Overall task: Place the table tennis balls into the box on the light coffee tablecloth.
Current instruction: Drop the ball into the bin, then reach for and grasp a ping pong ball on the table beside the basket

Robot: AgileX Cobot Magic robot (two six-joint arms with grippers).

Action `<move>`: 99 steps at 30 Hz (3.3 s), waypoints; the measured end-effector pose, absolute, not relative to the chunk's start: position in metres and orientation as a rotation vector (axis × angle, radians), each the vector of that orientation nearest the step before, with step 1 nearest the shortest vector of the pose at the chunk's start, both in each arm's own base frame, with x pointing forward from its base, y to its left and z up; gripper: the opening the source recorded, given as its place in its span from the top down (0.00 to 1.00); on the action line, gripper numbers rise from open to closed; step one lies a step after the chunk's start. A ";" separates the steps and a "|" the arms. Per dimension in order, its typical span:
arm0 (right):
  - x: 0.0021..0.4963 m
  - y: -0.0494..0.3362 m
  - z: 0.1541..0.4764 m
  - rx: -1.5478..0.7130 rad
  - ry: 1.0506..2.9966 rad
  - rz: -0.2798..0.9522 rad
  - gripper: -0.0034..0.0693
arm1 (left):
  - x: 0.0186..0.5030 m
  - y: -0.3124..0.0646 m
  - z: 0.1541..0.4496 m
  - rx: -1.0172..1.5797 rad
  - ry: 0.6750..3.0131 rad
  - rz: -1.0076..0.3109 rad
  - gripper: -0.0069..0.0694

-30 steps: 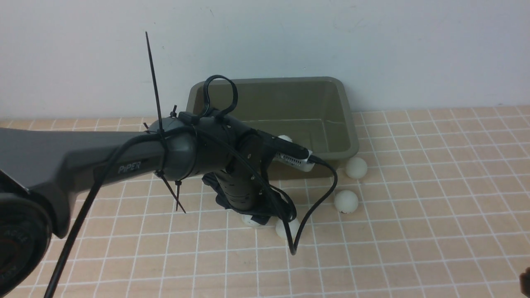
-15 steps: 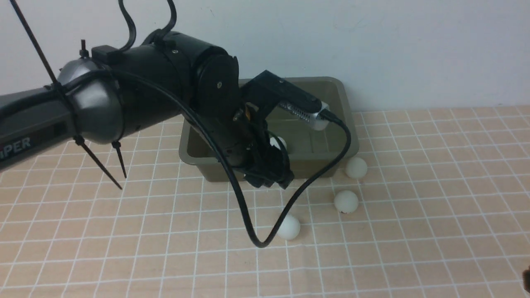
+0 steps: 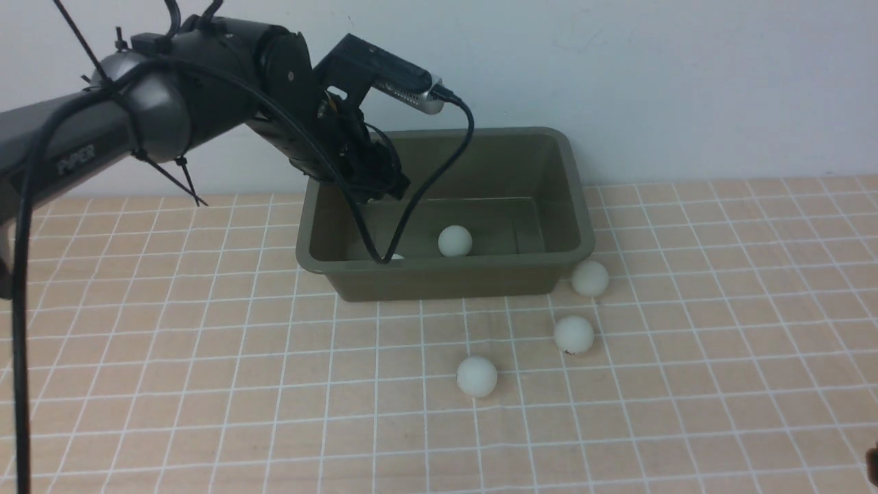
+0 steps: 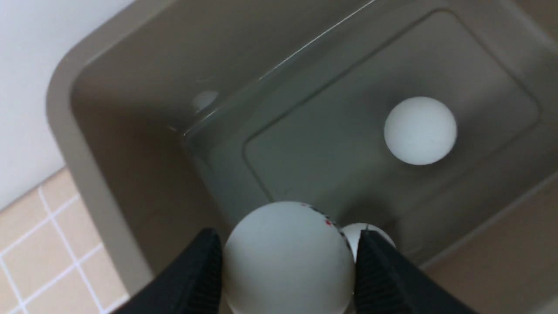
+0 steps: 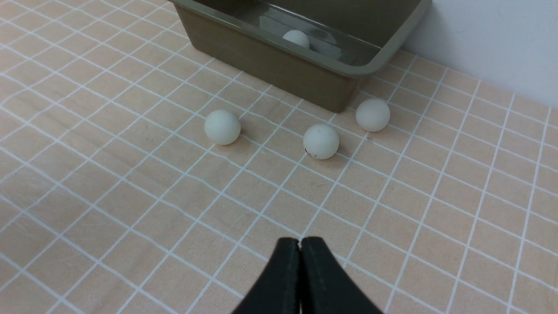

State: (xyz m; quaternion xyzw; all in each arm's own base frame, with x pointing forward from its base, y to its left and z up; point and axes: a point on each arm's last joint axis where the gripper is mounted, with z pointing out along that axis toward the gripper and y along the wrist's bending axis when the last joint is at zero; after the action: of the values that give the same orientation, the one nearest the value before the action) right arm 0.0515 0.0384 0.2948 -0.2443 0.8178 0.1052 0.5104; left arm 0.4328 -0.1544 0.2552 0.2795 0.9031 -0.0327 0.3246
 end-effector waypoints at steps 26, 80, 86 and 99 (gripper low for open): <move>0.058 0.040 0.293 -0.653 1.976 0.266 0.97 | 0.322 -0.138 0.452 0.639 2.330 -0.433 1.00; 0.313 0.208 0.244 -1.153 2.388 0.456 0.77 | 0.155 -0.075 0.358 0.840 2.165 -0.262 1.00; 0.322 0.215 0.215 -1.168 2.430 0.491 0.51 | 0.156 -0.073 0.358 0.849 2.167 -0.231 1.00; 0.346 0.231 0.192 -1.155 2.455 0.528 0.44 | 0.154 -0.072 0.356 0.847 2.199 -0.239 1.00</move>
State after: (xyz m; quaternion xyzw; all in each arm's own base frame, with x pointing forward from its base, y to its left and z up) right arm 0.3456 0.2306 0.1918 -0.4104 0.8724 0.1875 0.1879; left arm 0.1537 -0.0724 0.3560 0.3313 0.8600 -0.0936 0.3768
